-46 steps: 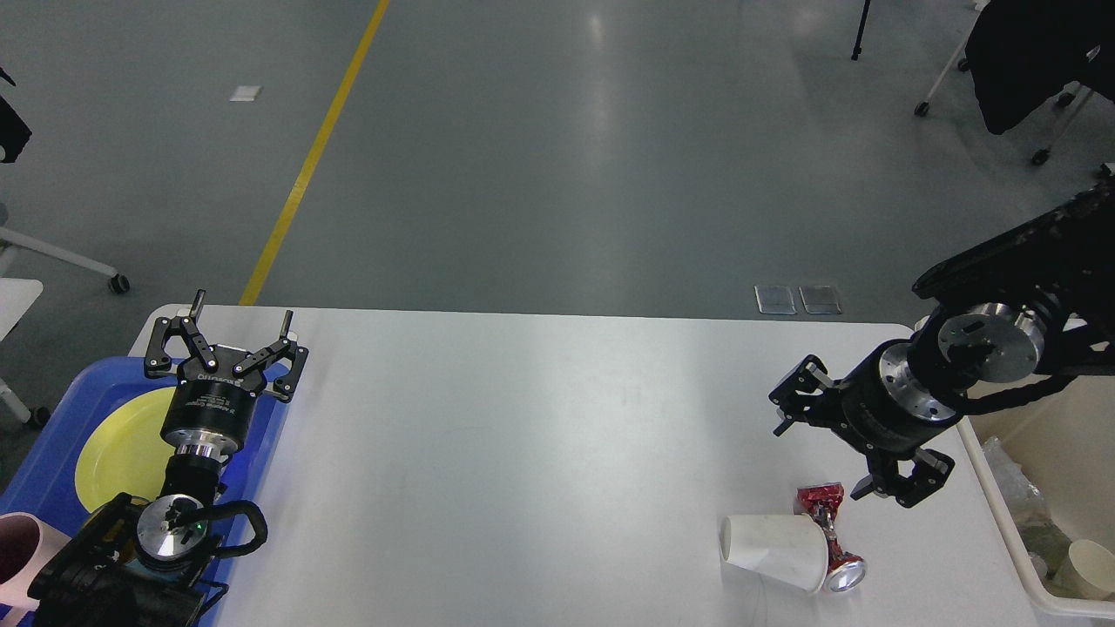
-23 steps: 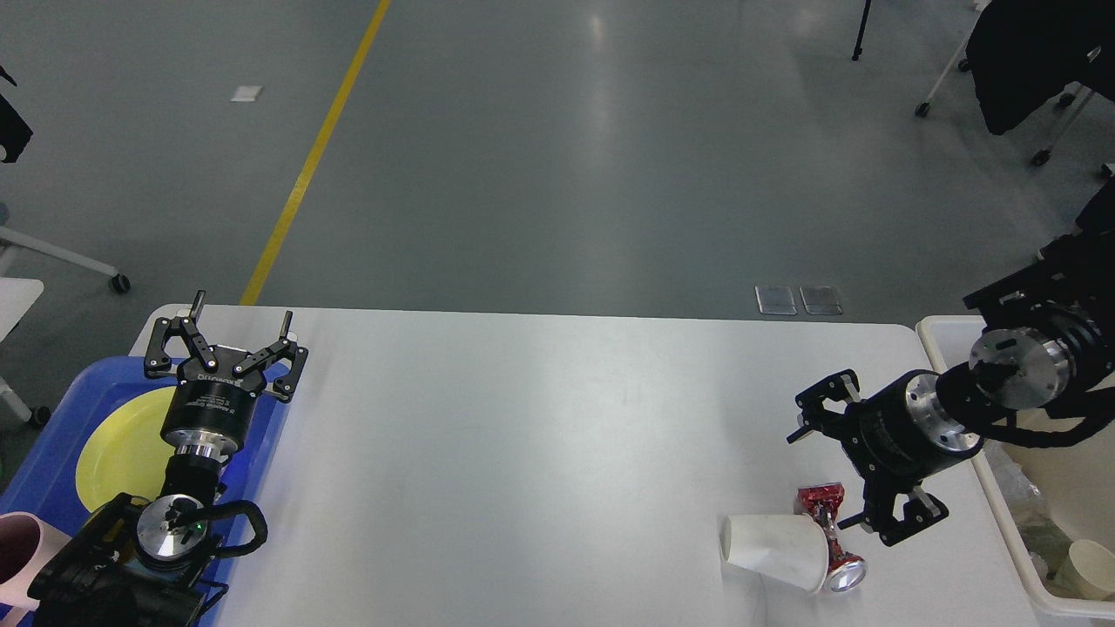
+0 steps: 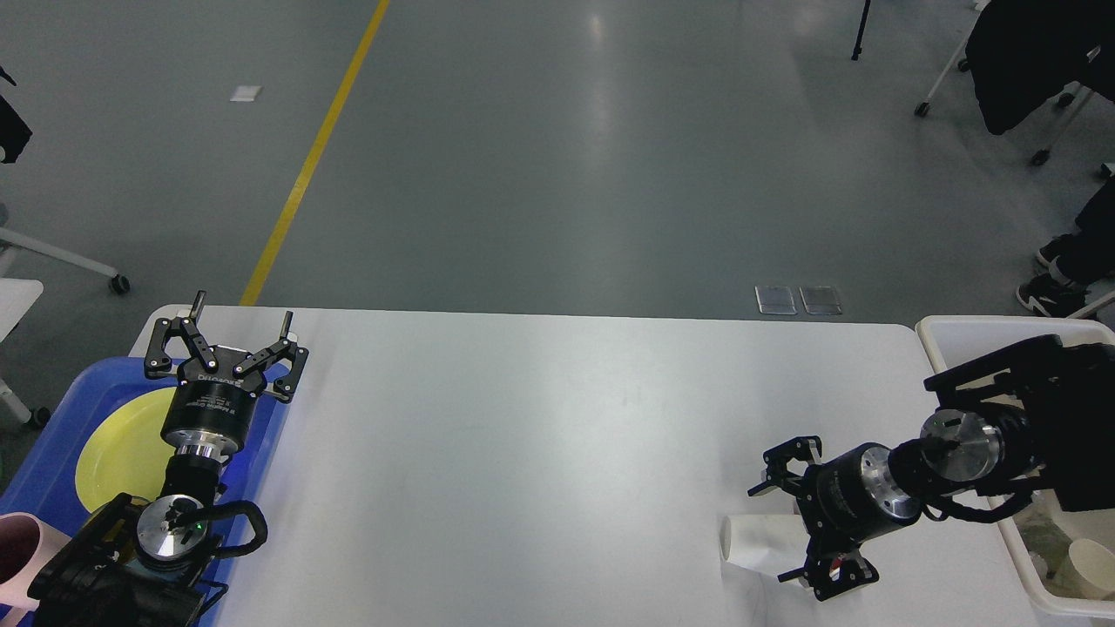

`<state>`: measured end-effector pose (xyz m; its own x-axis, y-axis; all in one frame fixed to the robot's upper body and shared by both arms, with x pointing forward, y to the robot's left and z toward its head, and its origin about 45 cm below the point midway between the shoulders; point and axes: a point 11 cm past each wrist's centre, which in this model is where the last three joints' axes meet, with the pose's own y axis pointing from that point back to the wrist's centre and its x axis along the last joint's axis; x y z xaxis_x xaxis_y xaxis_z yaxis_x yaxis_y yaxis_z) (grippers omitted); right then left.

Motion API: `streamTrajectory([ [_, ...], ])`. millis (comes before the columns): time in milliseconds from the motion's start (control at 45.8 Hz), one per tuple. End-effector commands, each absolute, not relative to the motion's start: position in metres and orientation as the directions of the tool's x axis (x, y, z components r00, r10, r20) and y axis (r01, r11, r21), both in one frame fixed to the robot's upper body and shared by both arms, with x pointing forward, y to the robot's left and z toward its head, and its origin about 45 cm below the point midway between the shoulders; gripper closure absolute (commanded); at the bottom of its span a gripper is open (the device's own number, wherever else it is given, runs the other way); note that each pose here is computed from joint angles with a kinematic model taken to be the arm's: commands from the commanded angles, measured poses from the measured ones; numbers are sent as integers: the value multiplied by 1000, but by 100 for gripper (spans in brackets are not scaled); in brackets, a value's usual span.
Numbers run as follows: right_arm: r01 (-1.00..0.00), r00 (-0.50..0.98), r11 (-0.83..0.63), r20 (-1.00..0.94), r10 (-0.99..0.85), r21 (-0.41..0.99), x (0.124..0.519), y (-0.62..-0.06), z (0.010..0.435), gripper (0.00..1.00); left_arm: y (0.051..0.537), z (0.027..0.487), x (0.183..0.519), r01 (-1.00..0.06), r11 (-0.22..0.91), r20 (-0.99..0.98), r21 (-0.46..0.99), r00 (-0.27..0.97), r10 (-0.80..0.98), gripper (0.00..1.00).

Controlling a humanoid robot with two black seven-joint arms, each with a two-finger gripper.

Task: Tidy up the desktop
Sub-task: 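Grasp the white paper cup beside the can with the right gripper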

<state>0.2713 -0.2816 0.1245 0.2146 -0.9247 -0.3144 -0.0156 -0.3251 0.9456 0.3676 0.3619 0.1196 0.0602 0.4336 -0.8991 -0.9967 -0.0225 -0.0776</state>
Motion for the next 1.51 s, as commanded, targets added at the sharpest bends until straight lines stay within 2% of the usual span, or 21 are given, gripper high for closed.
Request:
streamTrajectory([
  [0,-26,181,-269,-260,-948,963,270,-291,107,5,362,120,368,-997,-22,-899,-79,62,433,4],
  [503,-43,179,-204,-194,-965,978,272,-292,50,6,362,120,368,-997,-21,-899,-79,62,433,4],
  [590,-46,181,-200,-188,-965,979,273,-292,50,11,362,120,368,-997,-22,-899,-78,61,433,4],
  [634,-50,184,-202,-189,-965,978,275,-291,52,17,362,120,368,-997,-22,-899,-78,61,433,4],
  [721,-54,191,-211,-198,-962,976,278,-289,55,37,362,120,368,-997,-22,-899,-79,62,433,4],
  [918,-37,203,-235,-223,-953,971,274,-282,58,93,362,120,368,-997,-22,-899,-79,62,433,4],
  [961,-36,210,-239,-226,-951,970,275,-279,61,100,362,120,368,-997,-22,-899,-79,62,433,4],
  [1486,-11,327,-300,-280,-903,954,282,-236,118,100,362,120,368,-997,-22,-899,-79,62,433,4],
])
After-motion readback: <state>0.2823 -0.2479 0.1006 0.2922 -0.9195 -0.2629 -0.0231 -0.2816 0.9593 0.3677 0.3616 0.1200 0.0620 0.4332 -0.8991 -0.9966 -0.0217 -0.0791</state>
